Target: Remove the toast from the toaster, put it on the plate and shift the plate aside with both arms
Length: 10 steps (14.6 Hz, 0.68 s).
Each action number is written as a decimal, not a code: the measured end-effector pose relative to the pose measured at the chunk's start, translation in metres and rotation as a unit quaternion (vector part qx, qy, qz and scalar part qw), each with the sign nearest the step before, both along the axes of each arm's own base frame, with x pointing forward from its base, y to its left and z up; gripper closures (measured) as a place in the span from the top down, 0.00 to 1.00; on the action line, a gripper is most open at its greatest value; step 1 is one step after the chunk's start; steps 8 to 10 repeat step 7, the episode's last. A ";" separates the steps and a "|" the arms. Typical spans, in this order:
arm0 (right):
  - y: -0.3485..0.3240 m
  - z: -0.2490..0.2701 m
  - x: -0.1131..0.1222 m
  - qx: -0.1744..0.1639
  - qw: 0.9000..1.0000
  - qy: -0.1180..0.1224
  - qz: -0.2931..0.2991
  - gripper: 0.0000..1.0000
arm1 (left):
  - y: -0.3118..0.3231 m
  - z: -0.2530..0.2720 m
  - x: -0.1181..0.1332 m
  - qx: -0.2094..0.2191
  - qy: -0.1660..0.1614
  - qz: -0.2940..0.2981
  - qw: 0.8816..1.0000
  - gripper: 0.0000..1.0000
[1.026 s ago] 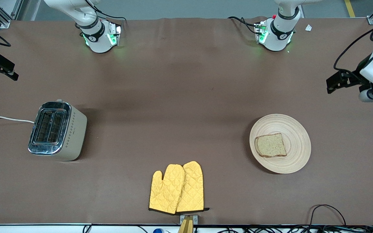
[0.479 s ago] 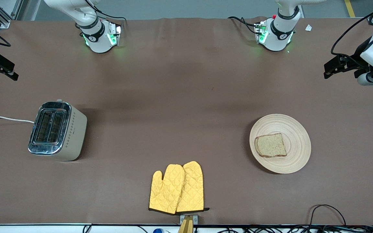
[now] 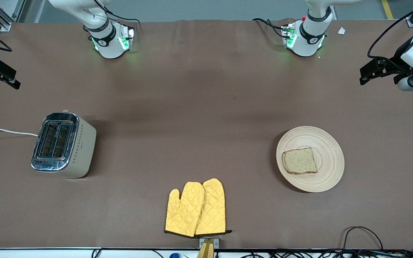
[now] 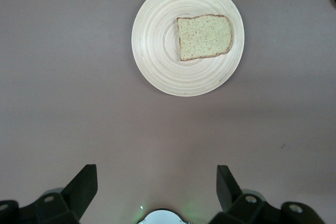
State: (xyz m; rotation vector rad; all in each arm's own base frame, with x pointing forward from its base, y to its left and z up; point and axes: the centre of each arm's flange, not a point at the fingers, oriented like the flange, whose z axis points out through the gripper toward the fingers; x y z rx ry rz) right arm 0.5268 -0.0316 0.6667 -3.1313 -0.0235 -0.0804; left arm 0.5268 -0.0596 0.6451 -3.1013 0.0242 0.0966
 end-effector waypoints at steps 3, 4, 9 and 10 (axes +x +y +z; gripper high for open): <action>0.000 0.000 0.000 0.000 1.000 0.000 0.000 1.00 | -0.001 0.001 0.000 0.000 -0.002 -0.001 1.000 1.00; 0.000 0.000 0.000 0.000 1.000 0.000 0.000 1.00 | -0.001 0.002 0.000 0.000 -0.002 -0.001 1.000 1.00; 0.000 0.000 0.000 0.000 1.000 0.000 0.000 1.00 | -0.002 0.003 0.000 0.000 -0.003 -0.002 1.000 1.00; 0.000 0.000 0.000 0.000 1.000 0.000 0.000 1.00 | -0.002 0.003 0.000 0.000 -0.003 -0.002 1.000 1.00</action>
